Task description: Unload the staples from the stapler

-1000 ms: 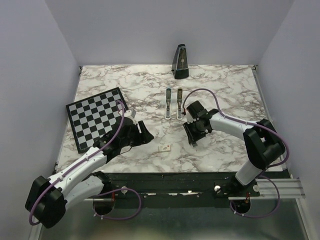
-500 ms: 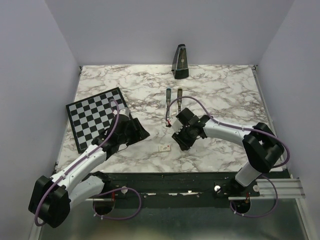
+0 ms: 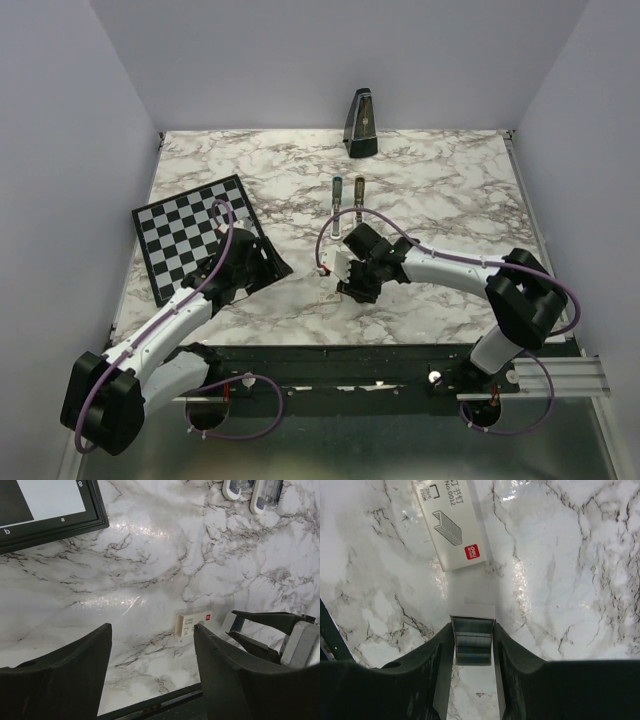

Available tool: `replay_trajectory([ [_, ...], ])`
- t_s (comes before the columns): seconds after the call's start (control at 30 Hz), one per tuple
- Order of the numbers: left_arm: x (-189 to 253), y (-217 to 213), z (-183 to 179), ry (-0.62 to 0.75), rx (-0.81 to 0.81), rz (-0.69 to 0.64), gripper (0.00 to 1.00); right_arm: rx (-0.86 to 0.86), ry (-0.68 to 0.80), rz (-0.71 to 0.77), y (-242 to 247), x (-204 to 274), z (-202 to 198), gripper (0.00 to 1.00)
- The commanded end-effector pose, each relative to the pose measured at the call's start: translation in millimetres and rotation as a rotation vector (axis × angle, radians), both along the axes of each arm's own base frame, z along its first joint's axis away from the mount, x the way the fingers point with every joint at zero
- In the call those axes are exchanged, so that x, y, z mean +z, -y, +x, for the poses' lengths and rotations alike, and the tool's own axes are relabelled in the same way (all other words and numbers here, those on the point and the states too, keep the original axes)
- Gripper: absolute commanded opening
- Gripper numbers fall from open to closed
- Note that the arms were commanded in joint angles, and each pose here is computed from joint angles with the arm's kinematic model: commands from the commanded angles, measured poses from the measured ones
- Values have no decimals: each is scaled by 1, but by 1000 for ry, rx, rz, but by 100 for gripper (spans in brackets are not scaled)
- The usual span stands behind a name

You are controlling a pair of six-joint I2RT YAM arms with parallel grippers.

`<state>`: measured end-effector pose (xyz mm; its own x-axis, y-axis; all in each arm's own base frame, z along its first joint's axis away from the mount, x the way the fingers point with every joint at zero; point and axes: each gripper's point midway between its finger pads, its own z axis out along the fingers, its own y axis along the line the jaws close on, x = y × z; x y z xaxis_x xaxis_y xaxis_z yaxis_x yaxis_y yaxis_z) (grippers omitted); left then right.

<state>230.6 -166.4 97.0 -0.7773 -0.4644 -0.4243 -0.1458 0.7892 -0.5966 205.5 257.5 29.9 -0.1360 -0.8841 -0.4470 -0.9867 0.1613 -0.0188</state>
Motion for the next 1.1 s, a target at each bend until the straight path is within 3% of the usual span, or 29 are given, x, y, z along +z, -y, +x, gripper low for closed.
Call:
replay_trajectory([
  [0.0,-3,0,-3,-60,33,-17,73,130,48,22,-12,-4,-3,43],
  [0.3,-7,8,-8,-67,44,-102,74,170,93,52,-16,-1,-6,49],
  [0.53,-14,29,-13,-65,-14,-225,64,175,159,124,-14,13,-9,53],
  [1.07,-22,63,-15,-85,-95,-251,61,240,111,144,-23,5,-15,54],
])
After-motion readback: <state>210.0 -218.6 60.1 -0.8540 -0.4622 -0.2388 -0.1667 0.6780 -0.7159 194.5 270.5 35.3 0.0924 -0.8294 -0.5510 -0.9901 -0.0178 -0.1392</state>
